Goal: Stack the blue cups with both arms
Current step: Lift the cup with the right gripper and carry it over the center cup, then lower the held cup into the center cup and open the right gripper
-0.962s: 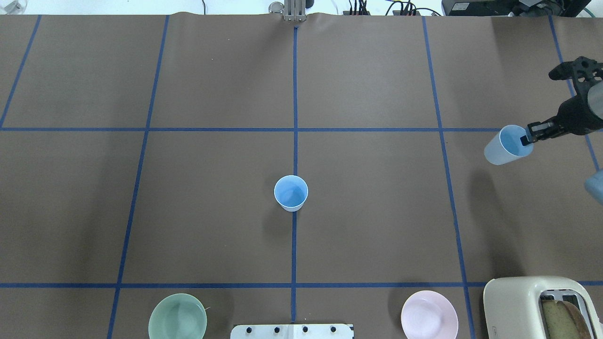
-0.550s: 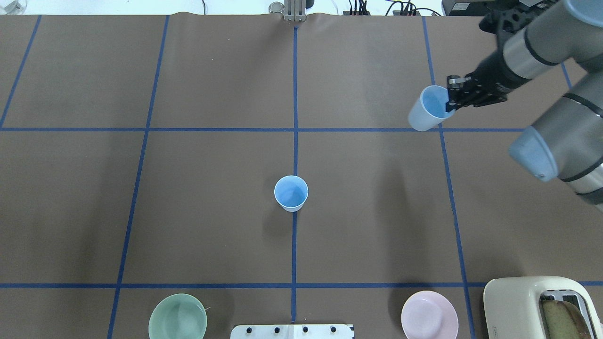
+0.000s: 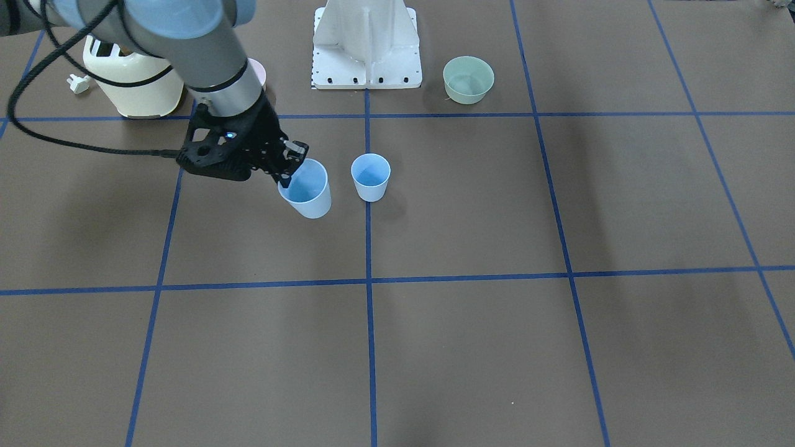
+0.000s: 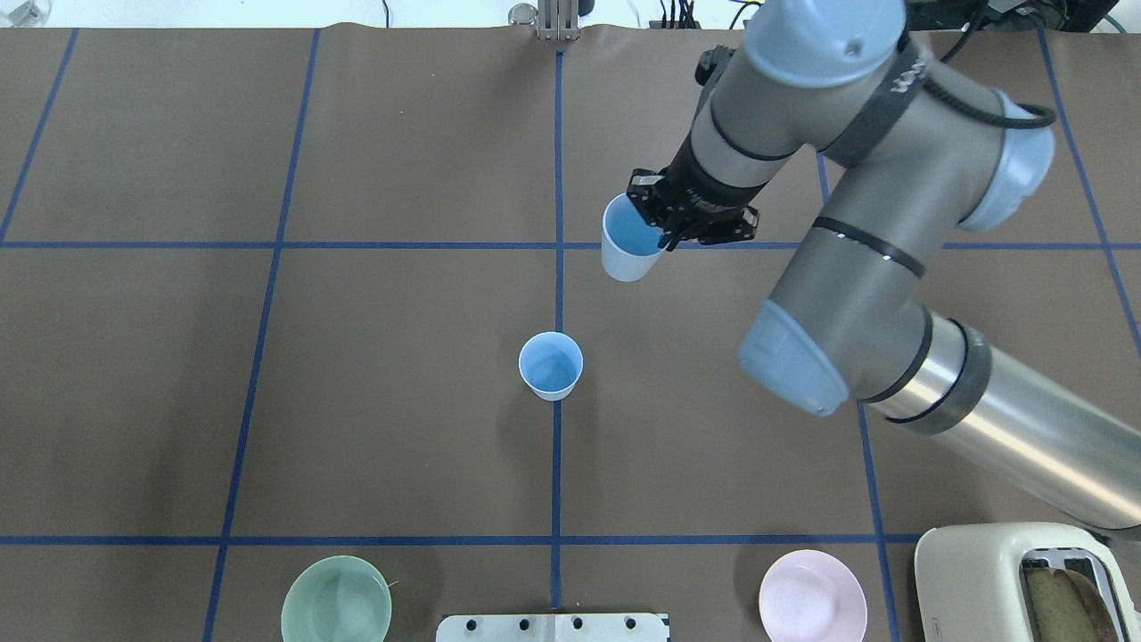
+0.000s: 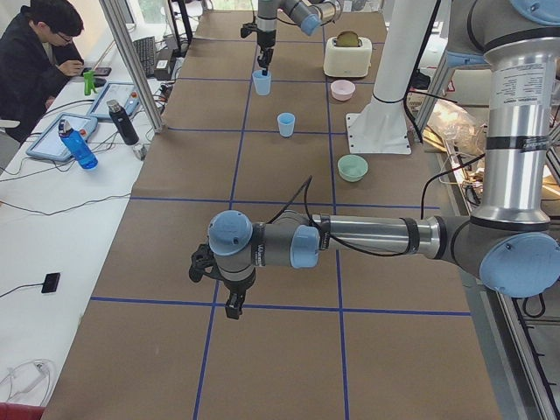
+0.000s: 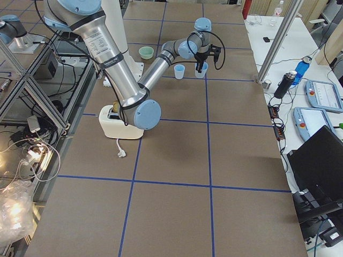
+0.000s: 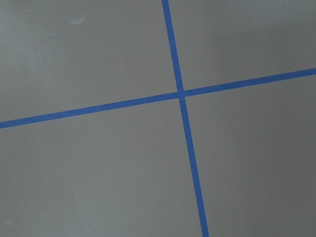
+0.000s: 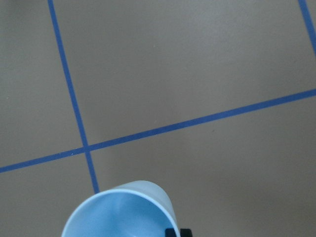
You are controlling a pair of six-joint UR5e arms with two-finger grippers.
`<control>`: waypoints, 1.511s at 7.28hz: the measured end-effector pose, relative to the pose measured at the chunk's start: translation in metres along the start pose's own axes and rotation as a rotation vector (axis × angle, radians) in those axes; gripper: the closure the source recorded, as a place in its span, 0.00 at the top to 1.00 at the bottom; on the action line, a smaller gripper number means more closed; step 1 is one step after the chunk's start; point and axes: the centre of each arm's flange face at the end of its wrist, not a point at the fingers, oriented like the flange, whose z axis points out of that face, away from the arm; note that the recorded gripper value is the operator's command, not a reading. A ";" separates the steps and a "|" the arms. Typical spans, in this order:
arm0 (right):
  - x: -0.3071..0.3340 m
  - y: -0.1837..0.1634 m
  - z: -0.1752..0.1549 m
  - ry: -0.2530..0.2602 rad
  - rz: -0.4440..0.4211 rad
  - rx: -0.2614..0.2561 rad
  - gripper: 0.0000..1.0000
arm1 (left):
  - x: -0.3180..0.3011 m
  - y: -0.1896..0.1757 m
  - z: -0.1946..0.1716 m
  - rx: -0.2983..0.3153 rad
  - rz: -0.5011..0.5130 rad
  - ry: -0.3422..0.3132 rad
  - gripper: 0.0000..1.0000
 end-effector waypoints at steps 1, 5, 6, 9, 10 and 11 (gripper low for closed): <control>-0.027 0.034 0.007 0.034 0.016 0.007 0.00 | 0.000 0.000 0.000 -0.001 0.000 0.000 0.99; -0.064 0.094 0.053 0.131 0.013 0.017 0.00 | -0.001 0.001 0.003 -0.005 -0.001 0.002 0.99; -0.063 0.100 0.059 0.139 0.008 0.011 0.00 | -0.001 0.001 0.003 -0.005 -0.001 0.003 0.99; -0.063 0.112 0.069 0.150 -0.007 0.004 0.23 | -0.001 0.001 0.003 -0.006 -0.001 0.002 0.99; -0.064 0.115 0.072 0.152 -0.011 0.001 0.42 | -0.001 0.001 0.003 -0.006 -0.001 0.002 0.99; -0.064 0.117 0.074 0.153 -0.013 0.000 0.63 | -0.001 0.001 0.003 -0.006 -0.001 0.001 0.99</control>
